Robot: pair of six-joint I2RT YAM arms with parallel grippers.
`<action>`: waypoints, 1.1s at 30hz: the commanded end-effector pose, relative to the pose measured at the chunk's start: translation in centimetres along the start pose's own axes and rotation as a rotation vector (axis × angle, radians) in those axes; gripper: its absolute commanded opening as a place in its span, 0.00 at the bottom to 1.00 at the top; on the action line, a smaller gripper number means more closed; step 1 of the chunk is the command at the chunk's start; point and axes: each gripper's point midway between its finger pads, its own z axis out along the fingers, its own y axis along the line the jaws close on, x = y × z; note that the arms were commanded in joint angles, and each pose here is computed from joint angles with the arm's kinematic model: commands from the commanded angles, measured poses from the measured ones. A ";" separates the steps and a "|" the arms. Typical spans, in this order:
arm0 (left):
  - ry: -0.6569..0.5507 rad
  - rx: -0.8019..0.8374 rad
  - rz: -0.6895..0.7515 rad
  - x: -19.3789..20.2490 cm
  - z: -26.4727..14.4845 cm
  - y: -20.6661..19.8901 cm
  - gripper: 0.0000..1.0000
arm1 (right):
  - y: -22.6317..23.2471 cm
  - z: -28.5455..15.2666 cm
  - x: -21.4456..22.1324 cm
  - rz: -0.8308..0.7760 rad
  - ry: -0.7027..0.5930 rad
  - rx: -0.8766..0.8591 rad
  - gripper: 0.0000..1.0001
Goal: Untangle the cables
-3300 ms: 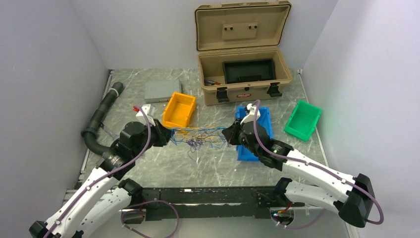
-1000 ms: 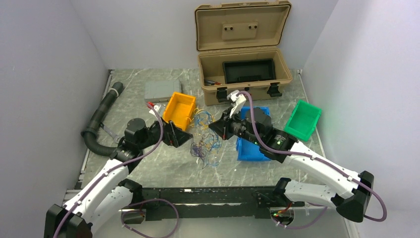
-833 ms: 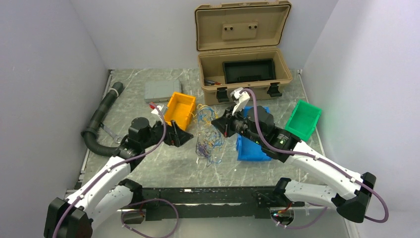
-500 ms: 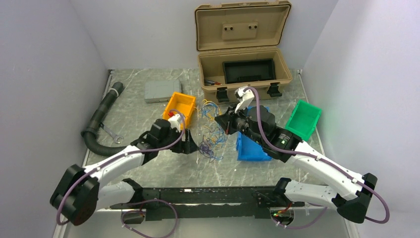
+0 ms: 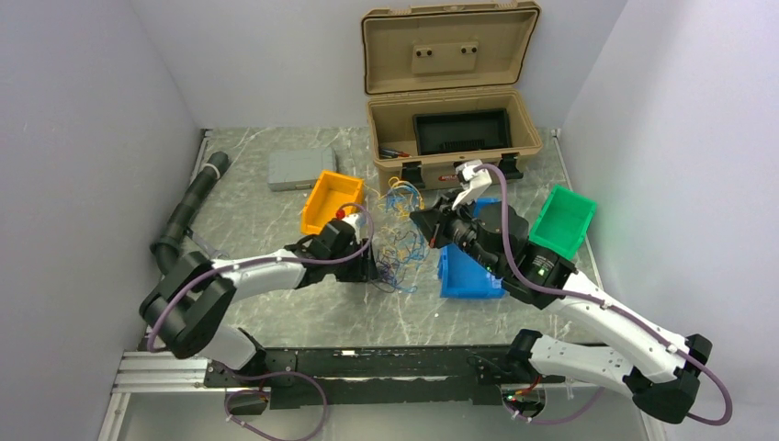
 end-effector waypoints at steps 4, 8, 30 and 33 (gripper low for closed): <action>0.047 0.009 -0.010 0.9 3.1 -2.3 0.40 | -0.7 -0.7 -1.6 0.033 -0.074 0.038 0.00; 0.049 -0.057 -0.019 1.2 3.1 -1.4 0.00 | -2.3 -1.6 -2.2 0.056 -0.114 0.118 0.00; -0.278 -0.062 0.188 -8.1 -15.2 1.4 0.00 | -0.1 1.0 2.6 -0.103 0.133 -0.011 0.00; -0.251 -0.010 0.237 -8.1 -15.6 0.2 0.00 | 0.4 2.7 5.3 -0.113 0.227 -0.047 0.33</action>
